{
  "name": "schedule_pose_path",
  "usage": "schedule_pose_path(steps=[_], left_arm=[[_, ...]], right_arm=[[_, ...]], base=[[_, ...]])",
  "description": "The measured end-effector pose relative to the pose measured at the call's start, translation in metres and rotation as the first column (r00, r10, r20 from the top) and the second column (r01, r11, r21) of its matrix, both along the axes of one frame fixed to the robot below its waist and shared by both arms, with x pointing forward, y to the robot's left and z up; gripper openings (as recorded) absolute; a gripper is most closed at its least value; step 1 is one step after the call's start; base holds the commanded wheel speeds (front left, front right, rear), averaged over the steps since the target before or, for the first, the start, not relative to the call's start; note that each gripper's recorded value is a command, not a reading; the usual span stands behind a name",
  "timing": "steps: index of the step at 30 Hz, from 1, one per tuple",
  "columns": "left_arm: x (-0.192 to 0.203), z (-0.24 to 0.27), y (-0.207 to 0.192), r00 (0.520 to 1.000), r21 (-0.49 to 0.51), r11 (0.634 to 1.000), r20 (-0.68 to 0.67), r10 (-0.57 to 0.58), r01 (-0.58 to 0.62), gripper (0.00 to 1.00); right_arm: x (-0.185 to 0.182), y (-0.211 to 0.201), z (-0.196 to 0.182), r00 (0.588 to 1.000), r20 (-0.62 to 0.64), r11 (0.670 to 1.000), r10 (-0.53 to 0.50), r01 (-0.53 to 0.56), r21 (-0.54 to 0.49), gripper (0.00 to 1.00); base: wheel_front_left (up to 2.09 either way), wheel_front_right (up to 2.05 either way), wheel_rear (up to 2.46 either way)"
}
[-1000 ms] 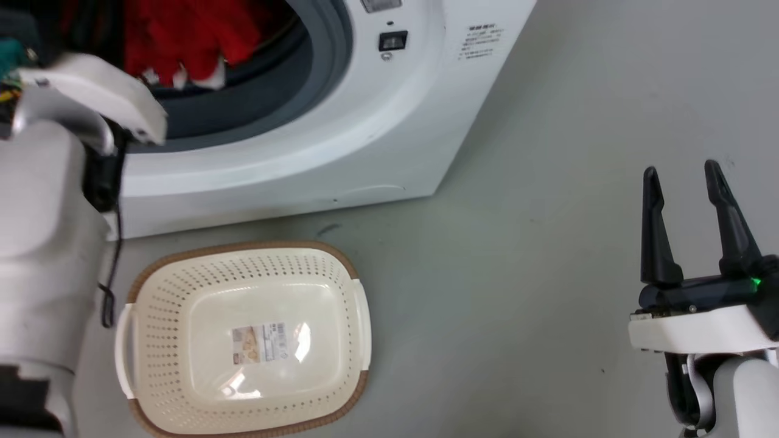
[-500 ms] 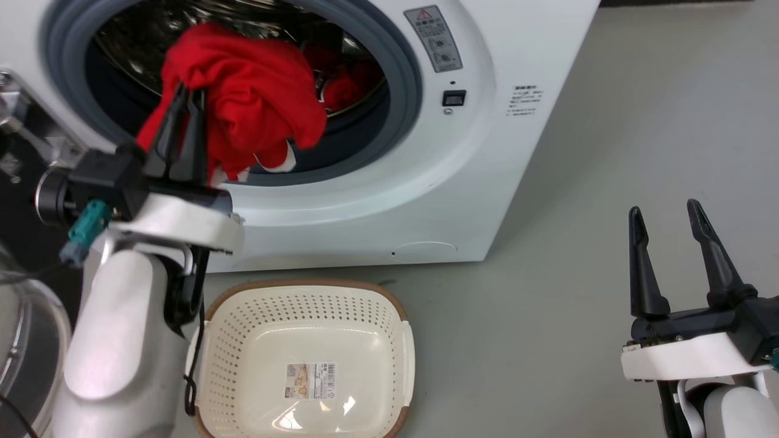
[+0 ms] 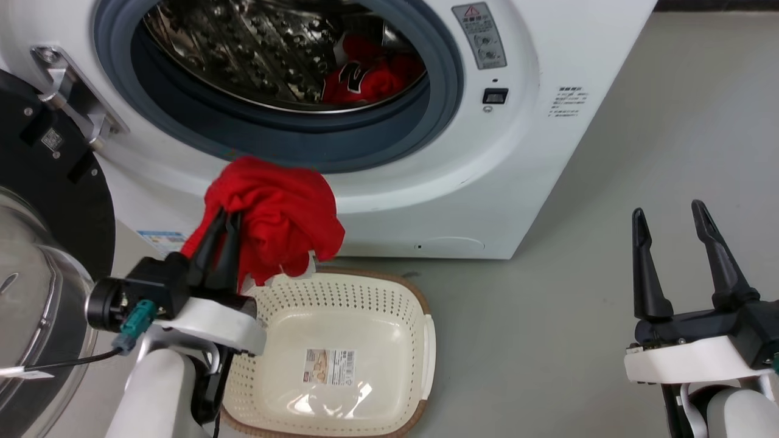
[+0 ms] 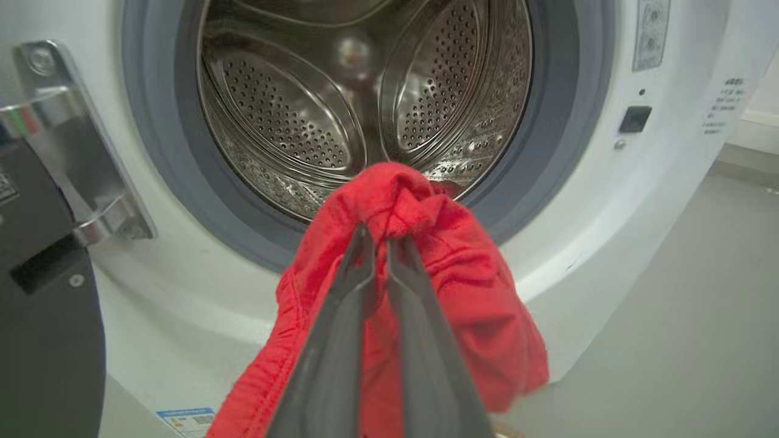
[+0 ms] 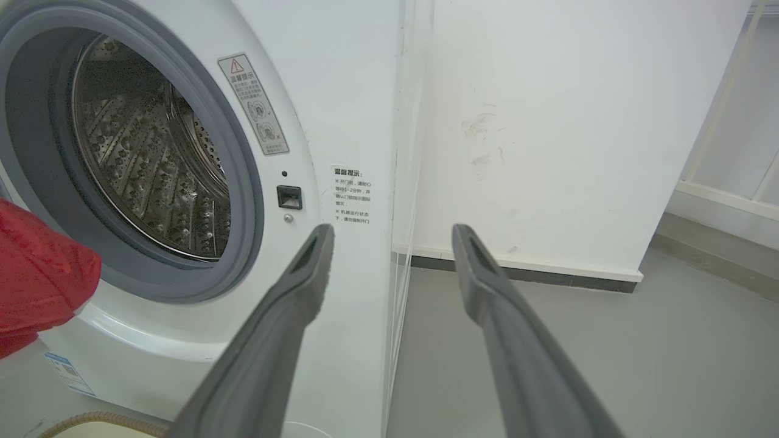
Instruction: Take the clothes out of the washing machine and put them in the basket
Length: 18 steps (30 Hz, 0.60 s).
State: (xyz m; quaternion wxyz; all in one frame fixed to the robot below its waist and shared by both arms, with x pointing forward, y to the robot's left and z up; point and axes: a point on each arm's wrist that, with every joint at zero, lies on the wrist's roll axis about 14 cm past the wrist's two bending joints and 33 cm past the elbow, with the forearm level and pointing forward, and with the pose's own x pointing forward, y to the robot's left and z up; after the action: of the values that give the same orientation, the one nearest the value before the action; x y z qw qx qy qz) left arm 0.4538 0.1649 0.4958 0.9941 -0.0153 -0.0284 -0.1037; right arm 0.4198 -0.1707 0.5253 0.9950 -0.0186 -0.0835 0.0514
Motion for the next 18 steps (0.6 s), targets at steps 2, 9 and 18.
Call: schedule_pose_path(steps=[2, 9, 18], left_arm=[[-0.002, -0.024, 0.000, 0.998, 0.009, 1.000, -0.067, -0.006, 0.006, 0.00], [-0.019, -0.120, -0.006, 0.938, 0.067, 0.996, -0.343, -0.038, 0.065, 0.00], [-0.021, -0.212, -0.003, 0.813, 0.101, 0.987, -0.581, -0.043, 0.124, 0.00]], right_arm=[[0.004, 0.002, -0.007, 1.000, -0.015, 1.000, 0.005, -0.005, -0.010, 1.00], [0.024, 0.002, -0.033, 0.998, -0.068, 0.999, 0.004, -0.006, -0.033, 1.00], [0.052, 0.002, -0.065, 0.994, -0.112, 0.998, 0.004, -0.011, -0.059, 1.00]], base=[[0.00, 0.00, 0.00], [0.00, 0.00, 0.00], [0.00, 0.00, 0.00]])
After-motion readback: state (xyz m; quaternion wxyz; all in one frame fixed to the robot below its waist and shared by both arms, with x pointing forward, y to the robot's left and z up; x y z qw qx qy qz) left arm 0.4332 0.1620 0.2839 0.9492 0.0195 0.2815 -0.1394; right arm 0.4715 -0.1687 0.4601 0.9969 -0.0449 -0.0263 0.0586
